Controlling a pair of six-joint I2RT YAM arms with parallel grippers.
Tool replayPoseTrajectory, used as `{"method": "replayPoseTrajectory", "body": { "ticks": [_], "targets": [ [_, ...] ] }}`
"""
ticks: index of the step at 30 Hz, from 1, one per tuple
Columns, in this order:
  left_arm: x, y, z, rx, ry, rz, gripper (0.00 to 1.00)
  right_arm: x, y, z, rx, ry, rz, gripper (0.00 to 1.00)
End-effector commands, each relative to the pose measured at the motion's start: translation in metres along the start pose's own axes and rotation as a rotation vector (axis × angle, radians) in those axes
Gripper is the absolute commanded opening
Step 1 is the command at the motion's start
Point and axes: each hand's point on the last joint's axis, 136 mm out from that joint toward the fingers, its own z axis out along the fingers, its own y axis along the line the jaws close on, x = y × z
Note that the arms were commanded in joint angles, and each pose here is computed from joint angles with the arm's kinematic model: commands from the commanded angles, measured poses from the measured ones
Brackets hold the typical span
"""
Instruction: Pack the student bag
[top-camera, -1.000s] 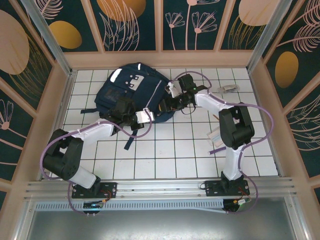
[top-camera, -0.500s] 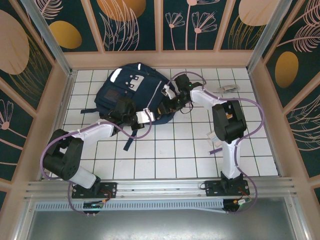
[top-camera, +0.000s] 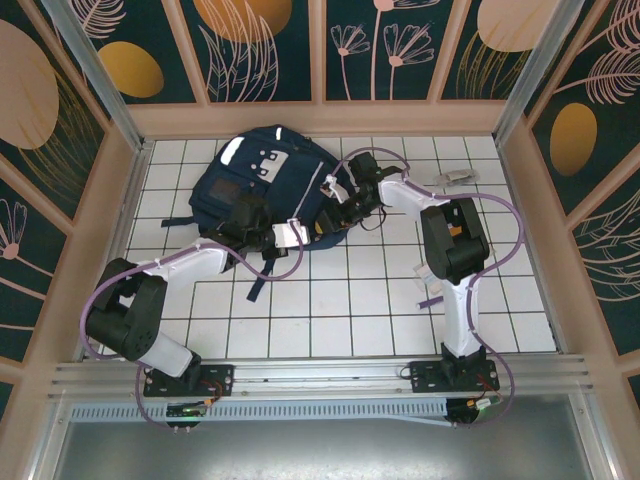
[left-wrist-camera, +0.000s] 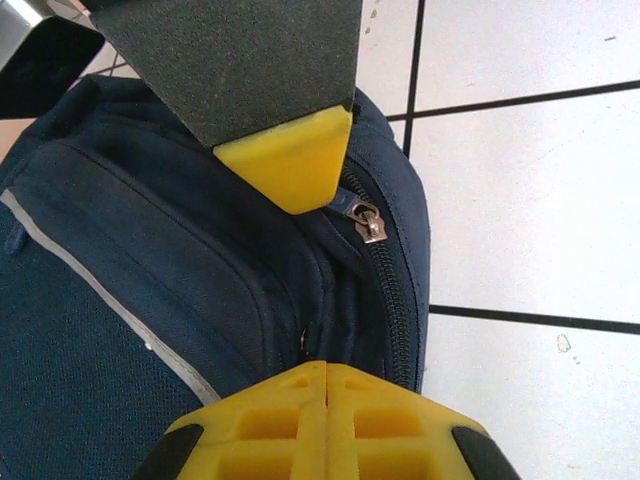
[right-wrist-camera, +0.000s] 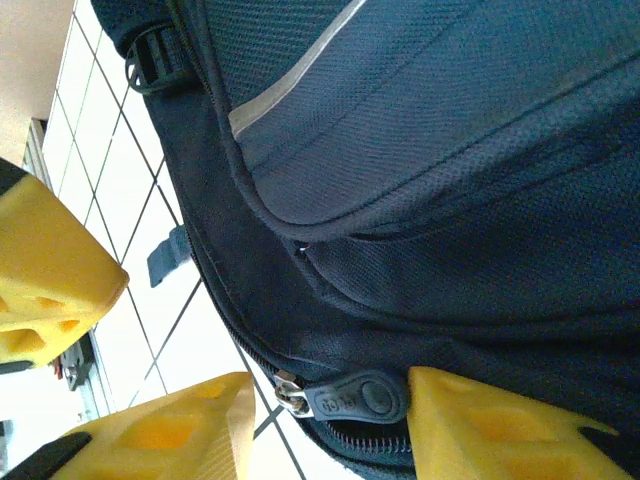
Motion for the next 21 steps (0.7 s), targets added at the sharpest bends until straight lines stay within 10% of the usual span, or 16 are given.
{"method": "replayPoseTrajectory", "body": {
  "ticks": [1, 9, 21],
  "targets": [
    [-0.003, -0.005, 0.001, 0.046, 0.0, 0.021, 0.1, 0.018, 0.003, 0.012, -0.055, 0.053, 0.012, 0.36],
    [0.004, -0.019, 0.003, 0.105, 0.012, -0.018, 0.36, 0.035, 0.008, 0.02, -0.082, 0.088, 0.007, 0.24],
    [0.009, -0.022, 0.023, 0.153, 0.011, -0.082, 0.41, 0.038, 0.014, 0.028, -0.118, 0.064, -0.005, 0.24]
  ]
}}
